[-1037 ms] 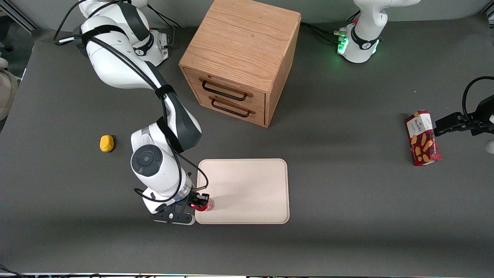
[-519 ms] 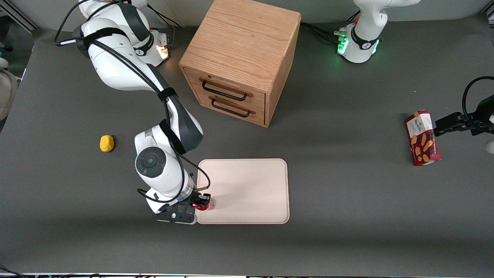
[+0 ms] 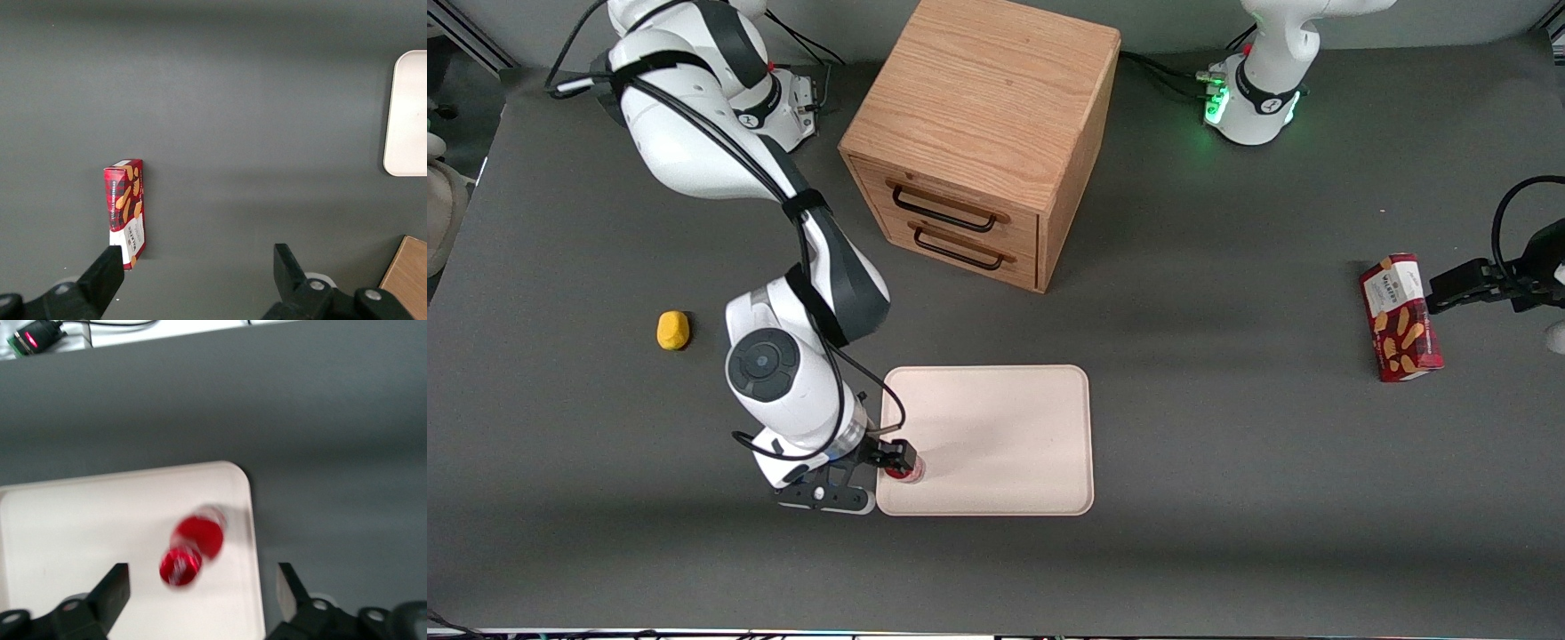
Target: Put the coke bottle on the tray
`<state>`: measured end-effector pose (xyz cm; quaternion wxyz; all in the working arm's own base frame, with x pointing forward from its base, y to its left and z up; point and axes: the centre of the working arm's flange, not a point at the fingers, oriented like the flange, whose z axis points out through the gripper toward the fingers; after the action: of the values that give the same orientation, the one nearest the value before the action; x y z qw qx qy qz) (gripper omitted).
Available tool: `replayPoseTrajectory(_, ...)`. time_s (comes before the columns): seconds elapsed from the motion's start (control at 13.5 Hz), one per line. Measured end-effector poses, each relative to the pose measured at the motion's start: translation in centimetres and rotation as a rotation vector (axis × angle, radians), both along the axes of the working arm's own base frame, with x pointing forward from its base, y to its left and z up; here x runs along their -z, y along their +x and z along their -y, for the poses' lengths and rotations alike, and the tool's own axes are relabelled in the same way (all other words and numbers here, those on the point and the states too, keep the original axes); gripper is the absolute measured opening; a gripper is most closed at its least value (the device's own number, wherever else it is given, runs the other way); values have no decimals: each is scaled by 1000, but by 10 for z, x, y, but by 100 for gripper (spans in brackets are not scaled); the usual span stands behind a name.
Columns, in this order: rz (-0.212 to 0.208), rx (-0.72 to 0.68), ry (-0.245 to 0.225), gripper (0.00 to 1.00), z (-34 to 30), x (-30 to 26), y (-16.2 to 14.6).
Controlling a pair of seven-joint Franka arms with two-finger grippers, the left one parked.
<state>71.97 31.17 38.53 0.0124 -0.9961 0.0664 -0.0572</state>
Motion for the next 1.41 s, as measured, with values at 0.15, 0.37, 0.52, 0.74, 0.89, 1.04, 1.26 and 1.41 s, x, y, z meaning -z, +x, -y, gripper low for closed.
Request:
replayPoseTrajectory(0.15, -62, 3, -33, 100, 8, -61, -23)
replayPoseTrajectory(0.37, -136, 3, -72, 100, 23, -154, -71)
replayPoseTrajectory(0.52, -166, 5, -91, 100, 35, -202, -102)
replayPoseTrajectory(0.74, -177, 10, -103, 100, 51, -254, -137)
replayPoseTrajectory(0.89, -185, -45, -113, 100, 66, -272, -154)
replayPoseTrajectory(1.04, -198, -115, -122, 100, 98, -279, -160)
replayPoseTrajectory(1.26, -209, -188, -117, 100, 168, -283, -157)
replayPoseTrajectory(1.41, -189, -226, -106, 100, 216, -284, -157)
